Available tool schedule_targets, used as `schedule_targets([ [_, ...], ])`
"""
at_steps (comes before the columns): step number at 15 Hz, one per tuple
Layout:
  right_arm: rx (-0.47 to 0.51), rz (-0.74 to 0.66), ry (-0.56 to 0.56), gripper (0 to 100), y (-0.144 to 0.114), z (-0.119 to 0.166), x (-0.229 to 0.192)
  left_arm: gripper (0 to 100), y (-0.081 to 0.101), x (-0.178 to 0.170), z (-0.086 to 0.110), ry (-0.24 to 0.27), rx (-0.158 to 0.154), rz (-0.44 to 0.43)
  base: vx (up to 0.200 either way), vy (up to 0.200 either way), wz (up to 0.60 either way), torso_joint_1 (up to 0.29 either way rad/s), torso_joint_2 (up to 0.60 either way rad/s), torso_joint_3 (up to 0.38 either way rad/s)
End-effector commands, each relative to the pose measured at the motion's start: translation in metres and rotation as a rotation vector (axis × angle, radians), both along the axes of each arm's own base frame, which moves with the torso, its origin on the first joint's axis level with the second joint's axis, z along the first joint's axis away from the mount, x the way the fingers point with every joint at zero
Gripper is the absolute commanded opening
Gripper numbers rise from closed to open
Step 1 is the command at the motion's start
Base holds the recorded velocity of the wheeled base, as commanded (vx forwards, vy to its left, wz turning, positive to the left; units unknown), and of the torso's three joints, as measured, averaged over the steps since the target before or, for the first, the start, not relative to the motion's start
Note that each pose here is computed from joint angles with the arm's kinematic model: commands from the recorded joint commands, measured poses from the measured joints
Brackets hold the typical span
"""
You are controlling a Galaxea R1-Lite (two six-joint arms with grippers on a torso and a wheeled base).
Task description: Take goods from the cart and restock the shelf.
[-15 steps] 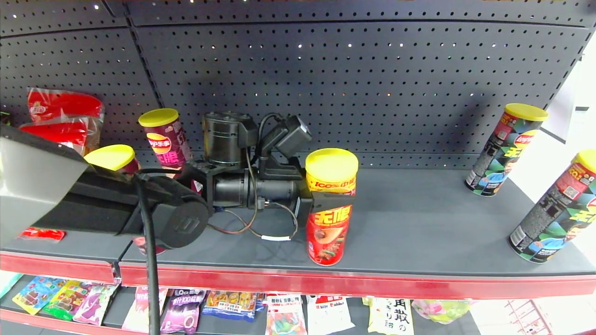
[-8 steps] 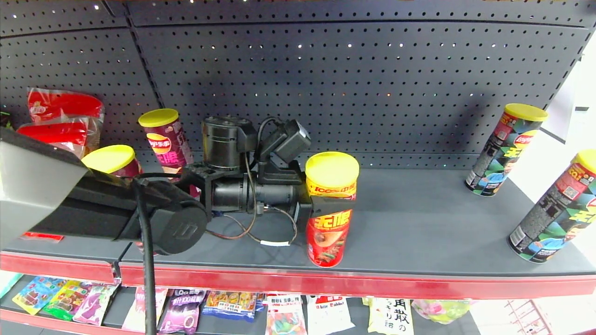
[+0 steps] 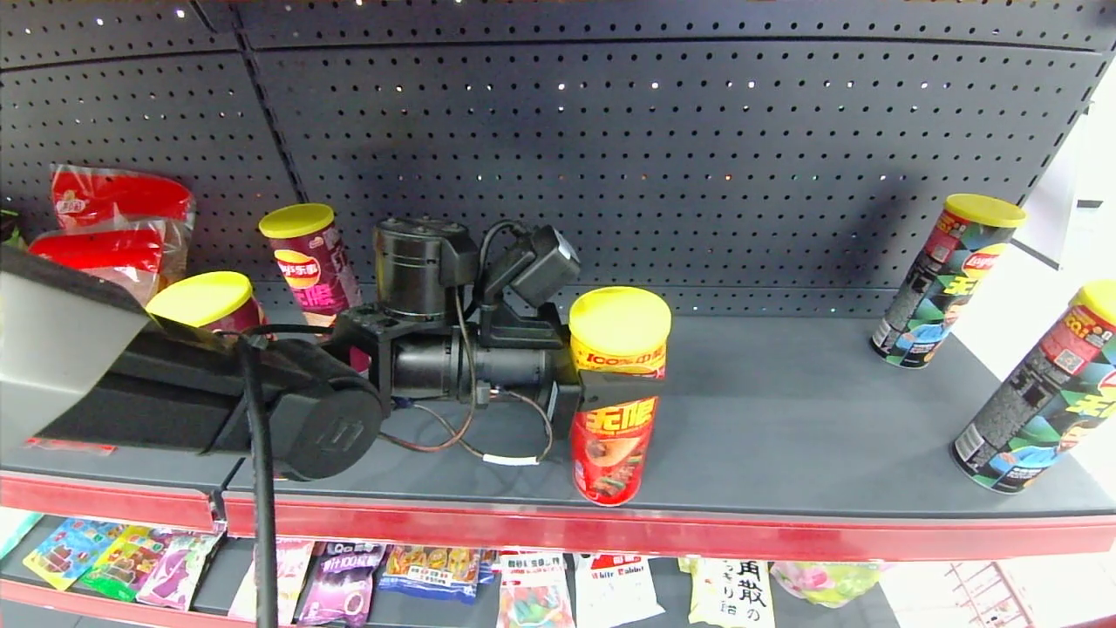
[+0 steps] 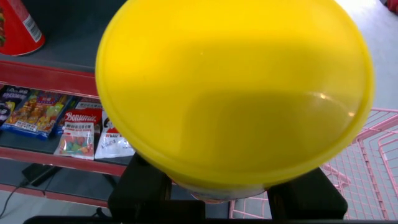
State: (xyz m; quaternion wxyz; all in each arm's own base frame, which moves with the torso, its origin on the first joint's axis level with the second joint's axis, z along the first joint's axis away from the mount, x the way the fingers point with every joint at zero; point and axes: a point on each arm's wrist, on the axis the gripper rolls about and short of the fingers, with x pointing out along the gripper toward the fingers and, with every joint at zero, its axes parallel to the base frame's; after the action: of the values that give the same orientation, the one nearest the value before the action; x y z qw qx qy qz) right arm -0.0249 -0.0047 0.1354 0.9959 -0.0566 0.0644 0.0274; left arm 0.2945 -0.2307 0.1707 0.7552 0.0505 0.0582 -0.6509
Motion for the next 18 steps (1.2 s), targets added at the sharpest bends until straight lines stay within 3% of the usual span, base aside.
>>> schedule_targets([
  [1,-0.001,-0.001,0.000,0,0.000,0.000,0.000,0,0.002,-0.002,0.002,-0.003,-0.002,0.001,0.000,0.000,0.00,0.000,0.00,0.000],
  [10,-0.002,0.000,-0.002,0,0.000,0.000,0.000,0,0.003,-0.003,-0.002,0.006,0.007,0.002,0.000,0.000,0.00,0.000,0.00,0.000],
  [11,-0.002,0.000,0.000,0,0.000,0.000,0.000,100,0.003,-0.003,-0.002,0.005,0.006,0.002,0.000,0.000,0.00,0.000,0.00,0.000],
  [15,-0.002,0.000,0.000,0,0.000,0.000,0.000,100,0.007,-0.009,-0.004,0.017,0.014,0.007,0.000,0.000,0.00,0.000,0.00,0.000],
  [18,-0.002,0.000,0.000,0,0.000,0.000,0.000,100,0.026,-0.030,-0.010,0.054,0.047,0.024,0.000,0.000,0.00,0.000,0.00,0.000],
])
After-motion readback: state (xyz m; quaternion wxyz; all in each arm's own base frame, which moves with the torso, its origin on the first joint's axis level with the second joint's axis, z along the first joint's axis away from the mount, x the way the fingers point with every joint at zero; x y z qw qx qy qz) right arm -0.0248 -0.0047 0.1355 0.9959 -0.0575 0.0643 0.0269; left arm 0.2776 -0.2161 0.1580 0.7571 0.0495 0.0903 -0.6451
